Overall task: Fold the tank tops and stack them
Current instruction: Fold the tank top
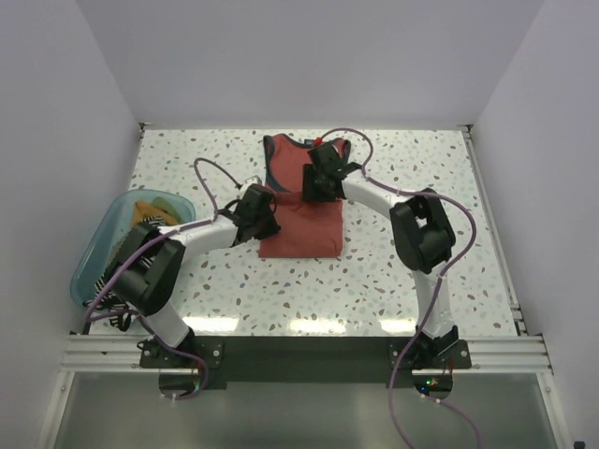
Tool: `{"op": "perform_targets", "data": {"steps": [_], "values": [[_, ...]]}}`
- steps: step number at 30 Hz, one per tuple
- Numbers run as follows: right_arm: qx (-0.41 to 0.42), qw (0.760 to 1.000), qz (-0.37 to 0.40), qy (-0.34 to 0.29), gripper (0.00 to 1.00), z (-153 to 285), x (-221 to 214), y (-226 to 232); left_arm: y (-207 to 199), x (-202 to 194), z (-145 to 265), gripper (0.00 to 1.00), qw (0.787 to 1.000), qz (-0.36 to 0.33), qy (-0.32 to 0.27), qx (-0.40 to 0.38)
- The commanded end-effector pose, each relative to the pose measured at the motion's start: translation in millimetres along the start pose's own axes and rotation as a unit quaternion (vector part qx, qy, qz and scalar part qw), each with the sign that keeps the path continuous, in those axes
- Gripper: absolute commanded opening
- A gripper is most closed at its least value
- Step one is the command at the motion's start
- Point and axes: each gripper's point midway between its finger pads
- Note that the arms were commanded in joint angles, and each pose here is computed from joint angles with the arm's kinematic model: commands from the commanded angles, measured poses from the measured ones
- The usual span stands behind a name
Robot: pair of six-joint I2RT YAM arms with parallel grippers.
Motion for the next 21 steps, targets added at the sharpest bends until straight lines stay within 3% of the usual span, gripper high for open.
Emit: {"op": "perform_targets", "data": {"steps": [1,8,14,17,21], "values": [[-0.016,1.0,0.002,-0.005,0.52,-8,16,-14,17,-10,-8,0.13,0.999,0.04,-0.004,0.019],[-0.056,0.998,-0.028,0.001,0.52,-18,22,-55,61,-41,-17,0.1,0.996,0.031,0.03,0.081],[-0.058,0.998,-0.025,-0.008,0.54,-17,34,-59,79,-53,-10,0.1,0.994,0.016,0.04,0.096],[-0.054,0.998,-0.023,-0.023,0.58,-3,47,-56,81,-54,-7,0.11,0.995,0.005,0.044,0.093],[-0.073,0.996,-0.018,-0.039,0.63,38,51,-64,57,-40,1,0.2,0.998,-0.017,0.035,0.057]]}}
Point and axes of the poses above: each gripper's point midway between its finger pads, its own z axis back along the fingers, its own y axis along the line the jaws close on, x = y × z, and after that the axes turned 10 degrees about z, right-handed
